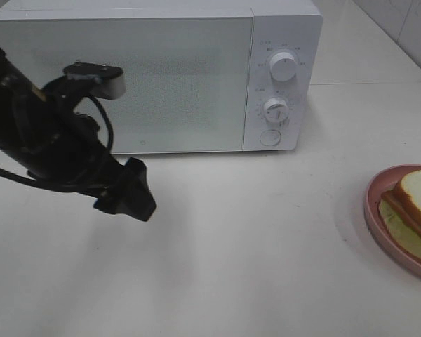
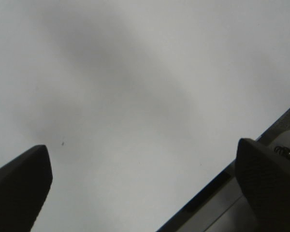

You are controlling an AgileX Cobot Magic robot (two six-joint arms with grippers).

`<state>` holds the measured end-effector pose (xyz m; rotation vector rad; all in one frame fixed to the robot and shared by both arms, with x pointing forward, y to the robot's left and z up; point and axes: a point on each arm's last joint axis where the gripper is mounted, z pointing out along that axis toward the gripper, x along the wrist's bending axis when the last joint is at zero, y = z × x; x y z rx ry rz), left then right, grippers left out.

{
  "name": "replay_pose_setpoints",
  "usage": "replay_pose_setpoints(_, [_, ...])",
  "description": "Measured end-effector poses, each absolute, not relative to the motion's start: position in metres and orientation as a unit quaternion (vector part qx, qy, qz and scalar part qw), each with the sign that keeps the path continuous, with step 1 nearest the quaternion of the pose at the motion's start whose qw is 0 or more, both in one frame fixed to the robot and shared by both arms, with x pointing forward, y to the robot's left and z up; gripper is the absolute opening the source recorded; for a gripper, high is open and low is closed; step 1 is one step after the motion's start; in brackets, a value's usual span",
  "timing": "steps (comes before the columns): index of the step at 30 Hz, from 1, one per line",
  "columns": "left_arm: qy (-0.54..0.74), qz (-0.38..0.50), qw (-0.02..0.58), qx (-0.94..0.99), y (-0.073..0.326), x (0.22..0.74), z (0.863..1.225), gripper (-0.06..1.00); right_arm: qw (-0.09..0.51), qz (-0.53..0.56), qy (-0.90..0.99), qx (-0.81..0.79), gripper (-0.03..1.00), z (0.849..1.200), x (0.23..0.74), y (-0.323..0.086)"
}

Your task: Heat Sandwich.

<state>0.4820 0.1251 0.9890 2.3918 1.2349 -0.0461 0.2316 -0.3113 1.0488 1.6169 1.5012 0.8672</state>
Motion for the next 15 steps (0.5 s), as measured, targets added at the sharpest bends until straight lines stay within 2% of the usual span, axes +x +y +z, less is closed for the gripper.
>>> replay_pose_setpoints(6, [0.509, -0.041, 0.201, 0.836, 0.176, 0.484, 1.011, 0.97, 0.376, 0.339, 0.587, 0.632, 0.75, 1.049, 0.232, -0.311])
replay_pose_setpoints(9, [0.527, -0.041, 0.2, 0.825, 0.19, 0.483, 1.018, 0.97, 0.376, 0.339, 0.587, 0.632, 0.75, 1.049, 0.232, -0.311])
replay_pose_setpoints(15, [0.592, -0.03, 0.187, 0.784, 0.242, 0.48, 1.036, 0.97, 0.376, 0.339, 0.587, 0.632, 0.75, 1.049, 0.232, -0.311])
